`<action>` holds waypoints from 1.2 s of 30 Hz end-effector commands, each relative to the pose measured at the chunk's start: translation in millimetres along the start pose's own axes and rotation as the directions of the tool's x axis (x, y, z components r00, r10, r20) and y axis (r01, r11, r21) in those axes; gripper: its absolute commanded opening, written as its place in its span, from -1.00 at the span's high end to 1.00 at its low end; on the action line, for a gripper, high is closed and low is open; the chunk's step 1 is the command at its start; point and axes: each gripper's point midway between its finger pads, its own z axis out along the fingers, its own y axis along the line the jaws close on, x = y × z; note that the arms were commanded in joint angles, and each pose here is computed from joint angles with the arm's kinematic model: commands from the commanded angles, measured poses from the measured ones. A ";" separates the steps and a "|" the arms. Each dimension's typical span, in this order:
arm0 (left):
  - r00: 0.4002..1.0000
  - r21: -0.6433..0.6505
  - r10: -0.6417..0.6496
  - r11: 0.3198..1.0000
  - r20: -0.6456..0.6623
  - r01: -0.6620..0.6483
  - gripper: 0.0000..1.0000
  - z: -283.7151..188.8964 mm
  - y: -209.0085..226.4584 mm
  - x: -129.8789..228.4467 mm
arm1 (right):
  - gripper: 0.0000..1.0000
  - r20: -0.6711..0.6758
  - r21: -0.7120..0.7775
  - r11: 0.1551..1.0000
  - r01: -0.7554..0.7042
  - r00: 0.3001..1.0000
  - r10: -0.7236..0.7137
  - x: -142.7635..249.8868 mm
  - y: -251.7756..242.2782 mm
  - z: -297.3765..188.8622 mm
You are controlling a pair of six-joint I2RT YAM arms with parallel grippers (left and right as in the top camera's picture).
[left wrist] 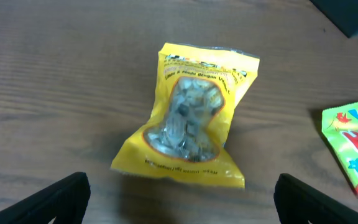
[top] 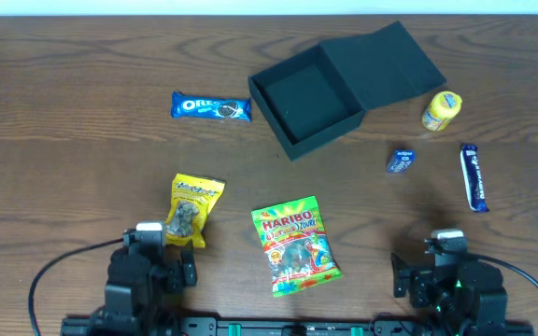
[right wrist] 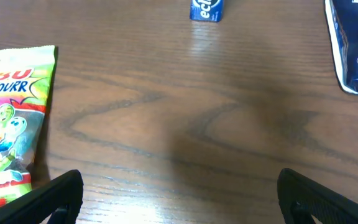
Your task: Pack container
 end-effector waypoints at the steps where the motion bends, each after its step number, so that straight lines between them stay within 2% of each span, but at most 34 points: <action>1: 0.999 -0.017 -0.034 0.999 -0.002 0.034 -0.91 -6.0 0.4 -18.3 | -0.99 -0.005 0.010 1.000 -0.010 1.000 0.010 2.6 -2.2 1.5; 7: 0.976 0.135 -0.197 0.969 -0.090 0.208 -0.91 -22.0 -36.0 -61.0 | -0.98 -0.004 0.010 1.000 -0.010 1.000 0.010 2.5 -2.2 1.5; 9: 0.954 0.237 -0.249 0.929 -0.165 0.283 -0.91 -28.9 -59.8 -73.2 | -0.98 -0.004 0.010 1.000 -0.010 1.000 0.010 2.5 -2.2 1.5; 11: 0.920 0.326 -0.257 0.878 -0.295 0.350 -0.91 -40.3 -84.4 -73.2 | -0.98 -0.004 0.010 1.000 -0.010 1.000 0.010 2.5 -2.2 1.5; 12: 0.901 0.336 -0.248 0.866 -0.355 0.371 -0.91 -45.3 -90.6 -69.7 | -0.99 -0.005 0.010 1.000 -0.010 1.000 0.010 2.6 -2.2 1.5; 15: 0.859 0.312 -0.277 0.847 -0.431 0.430 -0.91 -45.4 -99.7 -81.9 | -0.99 -0.004 0.010 1.000 -0.010 1.000 0.010 2.5 -2.2 1.5; 18: 0.851 0.335 -0.210 0.853 -0.481 0.400 -0.91 -46.0 -117.1 -87.4 | -0.99 -0.004 0.010 1.000 -0.010 1.000 0.010 2.5 -2.2 1.5; 23: 0.837 0.396 -0.019 0.875 -0.547 0.279 -0.91 -47.1 -162.0 -85.0 | -0.98 -0.004 0.010 1.000 -0.010 1.000 0.010 2.5 -2.2 1.5; 24: 0.821 0.365 -0.026 0.887 -0.570 0.282 -0.91 -44.9 -167.8 -82.7 | -0.98 -0.004 0.010 1.000 -0.010 1.000 0.010 2.5 -2.2 1.5; 27: 0.747 0.150 -0.164 0.931 -0.645 0.334 -0.91 -33.1 -177.2 -68.7 | -0.98 -0.004 0.010 1.000 -0.010 1.000 0.010 2.5 -2.2 1.5; 30: 0.691 -0.001 -0.247 0.942 -0.679 0.337 -0.91 -22.3 -190.0 -49.5 | -0.98 -0.004 0.010 1.000 -0.010 1.000 0.010 2.5 -2.2 1.5; 33: 0.641 -0.077 -0.281 0.942 -0.714 0.327 -0.91 -9.1 -204.0 -29.5 | -0.98 -0.004 0.010 1.000 -0.010 1.000 0.010 2.5 -2.2 1.5; 36: 0.622 -0.089 -0.262 0.951 -0.738 0.296 -0.91 12.3 -218.1 -15.1 | -0.99 -0.005 0.010 1.000 -0.010 1.000 0.010 2.6 -2.2 1.5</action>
